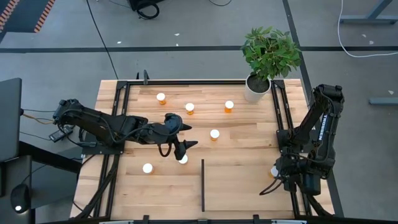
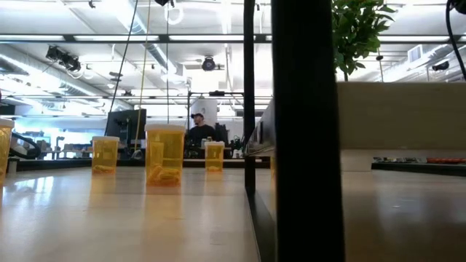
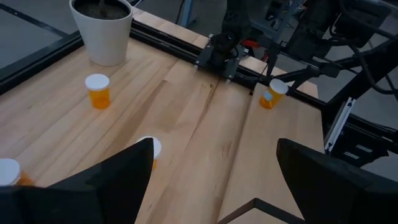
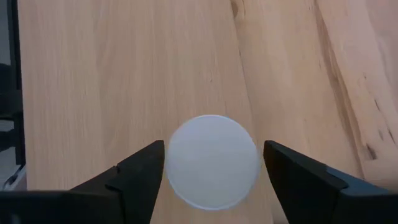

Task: Pick and place medicine bottles onto shelf by color
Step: Put the orange pill bottle on the shelf

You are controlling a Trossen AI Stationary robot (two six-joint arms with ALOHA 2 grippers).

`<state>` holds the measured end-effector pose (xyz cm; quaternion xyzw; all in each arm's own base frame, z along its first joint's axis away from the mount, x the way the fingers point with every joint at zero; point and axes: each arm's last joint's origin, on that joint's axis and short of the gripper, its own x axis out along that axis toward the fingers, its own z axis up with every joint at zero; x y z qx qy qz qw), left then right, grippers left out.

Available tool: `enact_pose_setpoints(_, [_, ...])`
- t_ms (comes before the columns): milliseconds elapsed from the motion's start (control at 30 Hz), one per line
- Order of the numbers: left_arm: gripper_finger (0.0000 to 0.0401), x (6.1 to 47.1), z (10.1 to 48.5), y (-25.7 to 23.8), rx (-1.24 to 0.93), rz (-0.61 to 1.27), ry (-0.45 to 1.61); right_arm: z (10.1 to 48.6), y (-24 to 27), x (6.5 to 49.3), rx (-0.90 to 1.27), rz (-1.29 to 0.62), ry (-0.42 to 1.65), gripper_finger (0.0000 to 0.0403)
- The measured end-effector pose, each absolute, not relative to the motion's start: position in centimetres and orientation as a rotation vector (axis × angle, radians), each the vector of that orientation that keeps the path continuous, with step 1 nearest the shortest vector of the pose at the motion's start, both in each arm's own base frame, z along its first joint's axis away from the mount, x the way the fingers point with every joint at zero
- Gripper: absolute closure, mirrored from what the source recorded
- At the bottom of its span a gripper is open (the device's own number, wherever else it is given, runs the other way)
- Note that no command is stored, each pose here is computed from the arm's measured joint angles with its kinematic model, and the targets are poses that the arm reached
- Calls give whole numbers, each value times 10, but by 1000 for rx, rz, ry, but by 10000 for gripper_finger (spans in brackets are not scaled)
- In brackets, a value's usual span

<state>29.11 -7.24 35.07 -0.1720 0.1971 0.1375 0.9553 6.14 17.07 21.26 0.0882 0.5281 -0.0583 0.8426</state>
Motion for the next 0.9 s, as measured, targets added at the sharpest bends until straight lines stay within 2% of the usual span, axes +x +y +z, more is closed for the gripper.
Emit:
enact_pose_setpoints(233, [55, 290, 349, -72, -340, 284, 420, 223, 175, 62, 206, -98, 1143, 100])
enact_pose_setpoints(600, [55, 290, 349, -72, -331, 284, 422, 244, 171, 63, 148, -129, 1153, 100])
enact_pose_setpoints(900, [55, 290, 349, -72, -331, 284, 422, 274, 159, 109, 196, -133, 1161, 115])
